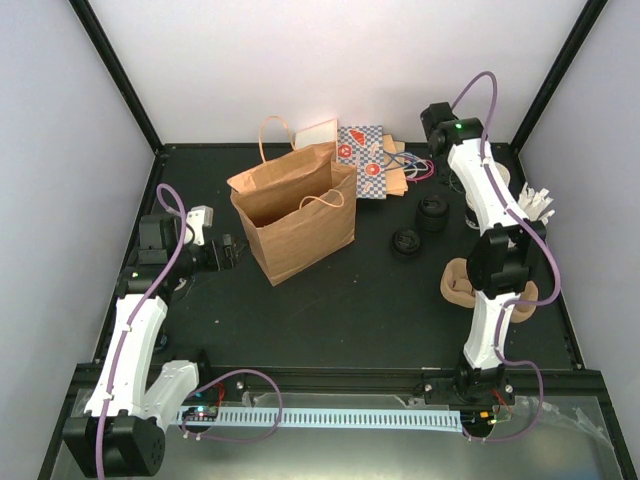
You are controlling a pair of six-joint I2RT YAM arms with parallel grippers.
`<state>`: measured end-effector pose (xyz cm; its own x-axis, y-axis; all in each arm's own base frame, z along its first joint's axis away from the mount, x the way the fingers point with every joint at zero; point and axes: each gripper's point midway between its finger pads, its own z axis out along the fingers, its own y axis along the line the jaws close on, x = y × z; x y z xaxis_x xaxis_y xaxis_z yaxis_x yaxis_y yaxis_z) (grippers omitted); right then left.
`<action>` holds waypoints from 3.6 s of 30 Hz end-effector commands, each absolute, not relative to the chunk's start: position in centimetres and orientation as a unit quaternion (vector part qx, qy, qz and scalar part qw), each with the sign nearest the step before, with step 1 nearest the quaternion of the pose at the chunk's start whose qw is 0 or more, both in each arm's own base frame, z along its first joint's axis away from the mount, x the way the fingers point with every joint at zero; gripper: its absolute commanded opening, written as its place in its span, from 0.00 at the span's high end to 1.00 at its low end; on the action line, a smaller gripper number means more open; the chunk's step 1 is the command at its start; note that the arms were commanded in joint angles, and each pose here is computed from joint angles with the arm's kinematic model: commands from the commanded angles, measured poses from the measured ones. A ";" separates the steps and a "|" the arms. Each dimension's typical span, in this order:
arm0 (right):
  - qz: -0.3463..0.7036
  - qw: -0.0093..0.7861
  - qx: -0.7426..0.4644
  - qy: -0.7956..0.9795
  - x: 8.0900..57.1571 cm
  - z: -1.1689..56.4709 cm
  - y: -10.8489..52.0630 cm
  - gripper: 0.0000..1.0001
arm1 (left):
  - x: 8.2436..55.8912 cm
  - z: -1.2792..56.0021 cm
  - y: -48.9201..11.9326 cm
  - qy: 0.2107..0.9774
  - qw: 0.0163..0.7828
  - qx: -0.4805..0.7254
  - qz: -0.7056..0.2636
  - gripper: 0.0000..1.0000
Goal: Pack the takeout coffee
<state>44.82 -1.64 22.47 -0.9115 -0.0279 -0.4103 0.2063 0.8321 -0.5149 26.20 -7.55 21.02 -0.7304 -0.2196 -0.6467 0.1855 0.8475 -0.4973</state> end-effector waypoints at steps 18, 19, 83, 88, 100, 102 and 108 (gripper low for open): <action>-0.304 0.280 0.092 0.906 44.7 25.5 -2.5 0.99 | 26.0 21.6 -7.7 0.885 0.381 0.005 -0.268 0.02; -0.312 0.281 0.106 0.901 44.4 25.6 -2.8 0.99 | 26.0 21.6 -7.7 0.885 0.381 0.006 -0.268 0.02; -0.308 0.309 0.100 0.894 42.9 31.3 -3.3 0.99 | 25.8 21.8 -7.8 0.883 0.388 0.008 -0.262 0.01; -0.300 0.313 0.091 0.897 43.4 31.7 -2.9 0.99 | 25.7 21.8 -7.8 0.884 0.388 0.008 -0.262 0.01; -0.266 0.320 0.078 0.906 43.5 31.9 -1.9 0.99 | 25.8 21.7 -7.8 0.885 0.386 0.007 -0.262 0.01; -0.266 0.314 0.075 0.908 43.8 31.2 -1.8 0.99 | 25.8 21.7 -7.8 0.885 0.385 0.007 -0.262 0.02; -0.271 0.295 0.068 0.914 45.9 28.4 -1.6 0.99 | 25.7 21.7 -7.7 0.884 0.389 0.007 -0.258 0.02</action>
